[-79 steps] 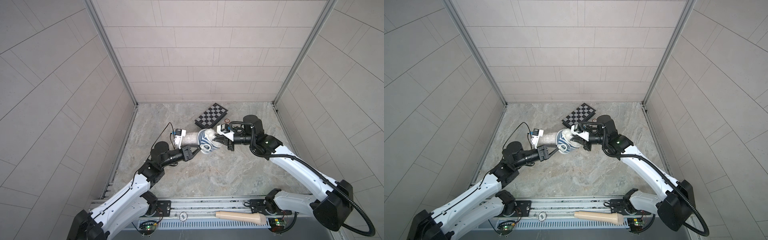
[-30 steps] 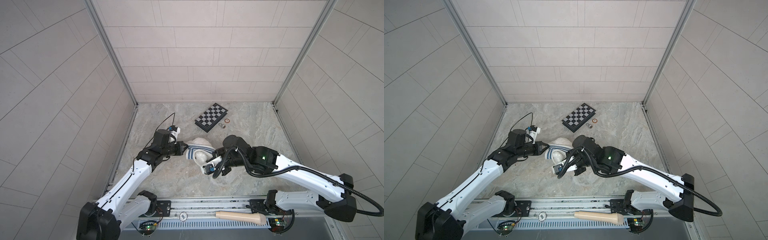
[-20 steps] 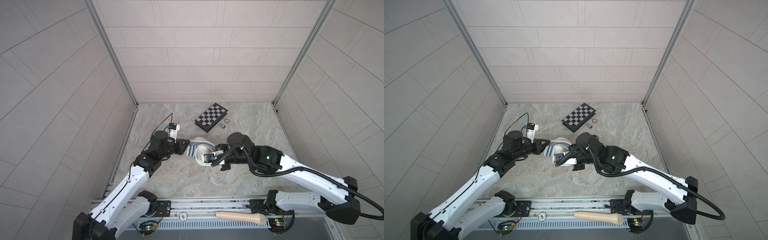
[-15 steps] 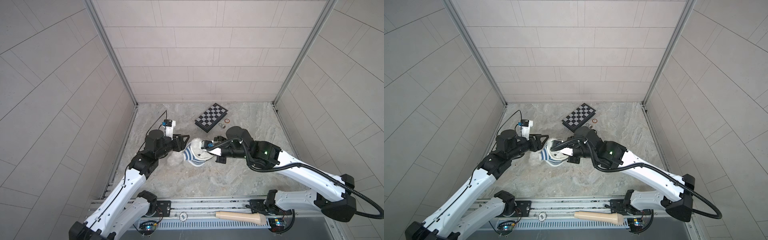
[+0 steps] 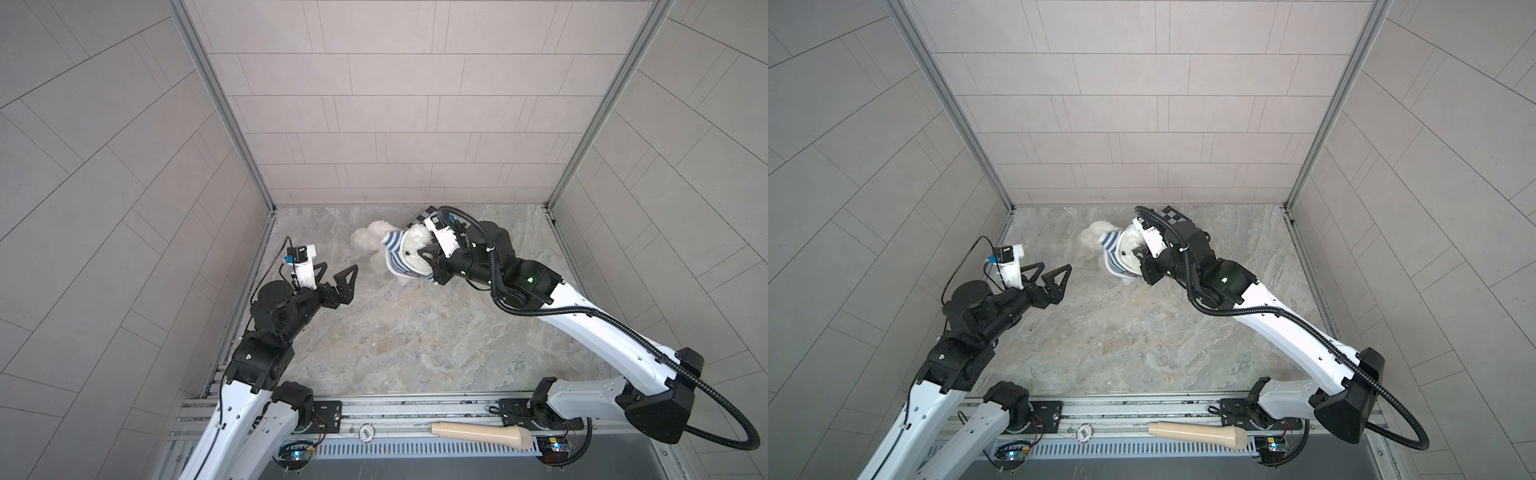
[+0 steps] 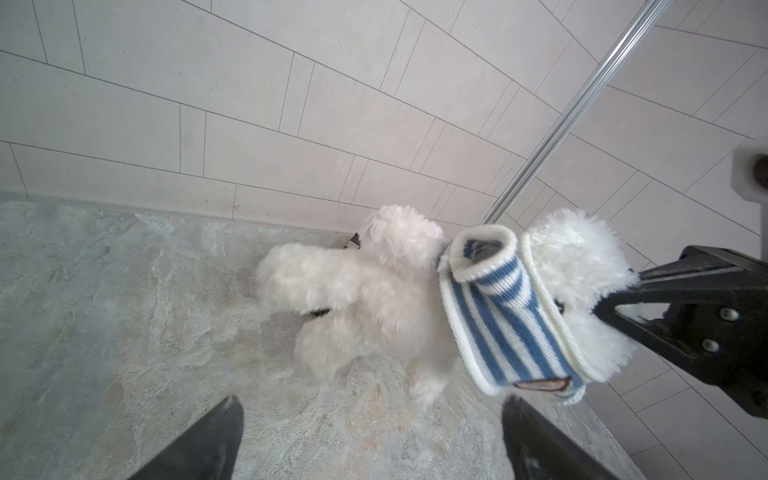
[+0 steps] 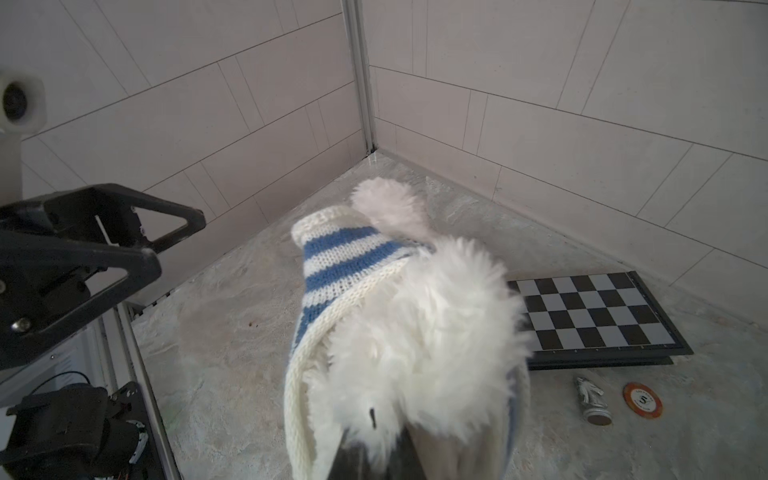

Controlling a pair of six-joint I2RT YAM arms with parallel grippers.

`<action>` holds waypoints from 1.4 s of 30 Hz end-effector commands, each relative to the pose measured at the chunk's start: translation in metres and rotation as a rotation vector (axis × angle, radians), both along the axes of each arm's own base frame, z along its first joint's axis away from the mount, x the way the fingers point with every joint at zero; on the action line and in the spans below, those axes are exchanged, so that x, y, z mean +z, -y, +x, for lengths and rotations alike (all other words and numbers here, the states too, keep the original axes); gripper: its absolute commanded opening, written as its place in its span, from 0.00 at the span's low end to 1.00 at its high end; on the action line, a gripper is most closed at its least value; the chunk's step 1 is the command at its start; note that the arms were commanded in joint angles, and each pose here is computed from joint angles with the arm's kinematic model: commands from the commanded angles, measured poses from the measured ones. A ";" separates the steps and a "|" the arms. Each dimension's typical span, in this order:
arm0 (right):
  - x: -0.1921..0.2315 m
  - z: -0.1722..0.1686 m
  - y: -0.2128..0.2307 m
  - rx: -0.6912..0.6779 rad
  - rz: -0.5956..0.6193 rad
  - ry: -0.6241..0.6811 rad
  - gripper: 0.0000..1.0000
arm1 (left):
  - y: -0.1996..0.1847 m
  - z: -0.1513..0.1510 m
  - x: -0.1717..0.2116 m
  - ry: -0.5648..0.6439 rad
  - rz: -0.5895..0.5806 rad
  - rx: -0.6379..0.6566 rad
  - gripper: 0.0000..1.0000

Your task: Dress the teddy bear

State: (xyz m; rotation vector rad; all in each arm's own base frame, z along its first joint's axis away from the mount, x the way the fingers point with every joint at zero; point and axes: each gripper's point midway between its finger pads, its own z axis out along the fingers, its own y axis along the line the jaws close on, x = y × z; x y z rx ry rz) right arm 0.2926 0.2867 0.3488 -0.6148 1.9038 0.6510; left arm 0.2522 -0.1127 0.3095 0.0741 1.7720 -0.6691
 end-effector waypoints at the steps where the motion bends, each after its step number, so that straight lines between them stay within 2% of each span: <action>1: 0.029 0.004 0.011 -0.073 0.168 -0.003 0.00 | 0.020 0.002 -0.012 0.008 -0.063 -0.103 0.96; 5: 0.031 0.011 0.018 -0.107 0.264 -0.026 0.00 | 0.055 0.000 -0.016 0.052 -0.235 -0.259 0.83; 9: 0.033 0.017 0.029 -0.153 0.399 -0.049 0.00 | 0.094 -0.009 -0.022 0.057 -0.232 -0.343 0.74; 14: 0.031 0.019 0.039 -0.209 0.498 -0.067 0.00 | 0.117 0.000 -0.025 0.043 -0.368 -0.388 0.66; 21: 0.025 0.019 0.050 -0.269 0.607 -0.083 0.00 | 0.147 0.023 -0.041 -0.009 -0.448 -0.408 0.54; 27: 0.021 0.020 0.057 -0.301 0.652 -0.080 0.00 | 0.179 0.021 -0.046 -0.029 -0.459 -0.475 0.49; 32: 0.018 0.021 0.058 -0.307 0.663 -0.083 0.00 | 0.188 0.028 -0.052 -0.040 -0.460 -0.479 0.47; 36: 0.016 0.020 0.059 -0.311 0.666 -0.085 0.00 | 0.194 0.035 -0.059 -0.054 -0.422 -0.478 0.42; 42: 0.017 0.019 0.059 -0.306 0.670 -0.082 0.00 | 0.196 0.042 -0.065 -0.069 -0.443 -0.456 0.35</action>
